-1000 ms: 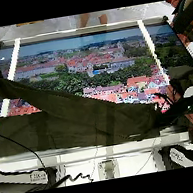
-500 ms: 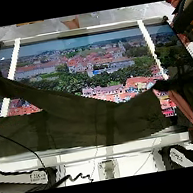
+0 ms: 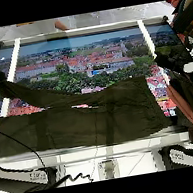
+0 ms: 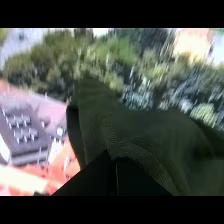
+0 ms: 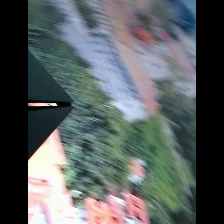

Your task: Fold the clothes and pants, and hang the long-sleeved shirts on hangers.

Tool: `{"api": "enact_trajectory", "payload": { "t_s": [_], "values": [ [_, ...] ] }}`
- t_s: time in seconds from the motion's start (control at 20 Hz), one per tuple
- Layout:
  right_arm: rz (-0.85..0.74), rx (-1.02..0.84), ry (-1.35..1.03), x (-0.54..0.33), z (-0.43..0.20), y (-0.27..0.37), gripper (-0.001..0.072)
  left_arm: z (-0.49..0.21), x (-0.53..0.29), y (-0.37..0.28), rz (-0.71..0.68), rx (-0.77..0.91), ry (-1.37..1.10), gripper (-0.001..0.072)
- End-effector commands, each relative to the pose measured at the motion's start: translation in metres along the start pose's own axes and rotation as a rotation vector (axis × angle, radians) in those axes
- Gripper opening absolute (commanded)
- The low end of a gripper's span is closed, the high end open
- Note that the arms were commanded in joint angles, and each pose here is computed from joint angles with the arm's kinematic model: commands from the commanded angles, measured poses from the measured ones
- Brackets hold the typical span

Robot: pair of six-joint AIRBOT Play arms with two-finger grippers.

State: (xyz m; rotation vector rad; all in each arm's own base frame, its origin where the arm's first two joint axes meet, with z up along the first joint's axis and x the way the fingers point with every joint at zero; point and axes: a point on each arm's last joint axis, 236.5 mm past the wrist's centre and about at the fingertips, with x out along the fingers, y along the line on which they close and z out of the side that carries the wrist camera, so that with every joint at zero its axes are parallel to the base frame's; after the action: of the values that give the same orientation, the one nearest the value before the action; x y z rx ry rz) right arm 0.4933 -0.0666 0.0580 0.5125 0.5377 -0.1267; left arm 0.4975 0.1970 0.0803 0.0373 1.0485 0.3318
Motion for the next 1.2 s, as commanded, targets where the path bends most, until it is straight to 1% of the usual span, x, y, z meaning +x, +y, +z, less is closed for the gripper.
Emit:
{"api": "enact_trajectory", "payload": {
  "t_s": [0.0,0.15,0.3,0.4,0.45,0.5,0.55,0.6,0.65,0.7,0.85,1.0,1.05,1.15],
  "values": [
    [-0.073,0.056,-0.083,0.032,0.007,-0.024,0.0024,-0.026,0.018,0.003,0.019,0.016,0.111,0.0020],
    [-0.078,-0.001,0.089,0.048,-0.029,-0.036,0.0025,-0.029,0.024,0.004,0.020,0.017,0.124,0.0020],
    [-0.079,-0.089,0.428,0.041,-0.080,-0.060,0.0025,-0.030,0.024,0.009,0.043,0.027,0.132,0.0020],
    [0.019,-0.098,0.703,0.017,-0.112,-0.069,0.0025,-0.031,0.024,0.009,0.043,0.027,0.134,0.0020],
    [0.106,-0.076,0.848,-0.002,-0.126,-0.068,0.0025,-0.031,0.024,0.009,0.043,0.027,0.134,0.0020],
    [0.177,-0.053,0.943,-0.017,-0.133,-0.068,0.0042,-0.031,0.024,0.009,0.042,0.027,0.135,0.0020],
    [0.189,-0.029,0.960,-0.019,-0.131,-0.076,0.0204,-0.032,0.024,0.009,0.042,0.026,0.139,0.0020],
    [0.168,-0.007,0.933,-0.015,-0.126,-0.085,0.0423,-0.033,0.023,0.009,0.041,0.026,0.142,0.0020],
    [0.140,0.008,0.896,-0.010,-0.120,-0.093,0.0503,-0.033,0.023,0.008,0.041,0.027,0.142,0.0020],
    [0.127,0.014,0.873,-0.005,-0.117,-0.096,0.0533,-0.033,0.023,0.008,0.041,0.026,0.142,0.0020],
    [0.138,0.023,0.869,0.007,-0.124,-0.092,0.0535,-0.033,0.023,0.008,0.038,0.025,0.144,0.0020],
    [0.235,0.026,0.901,0.022,-0.145,-0.073,0.0535,-0.040,0.022,0.006,0.035,0.026,0.176,0.0020],
    [0.263,0.020,0.898,0.029,-0.151,-0.068,0.0543,-0.043,0.022,0.006,0.034,0.026,0.188,0.0020],
    [0.263,0.020,0.894,0.044,-0.162,-0.064,0.0577,-0.048,0.021,0.006,0.032,0.025,0.209,0.0020]
  ]
}}
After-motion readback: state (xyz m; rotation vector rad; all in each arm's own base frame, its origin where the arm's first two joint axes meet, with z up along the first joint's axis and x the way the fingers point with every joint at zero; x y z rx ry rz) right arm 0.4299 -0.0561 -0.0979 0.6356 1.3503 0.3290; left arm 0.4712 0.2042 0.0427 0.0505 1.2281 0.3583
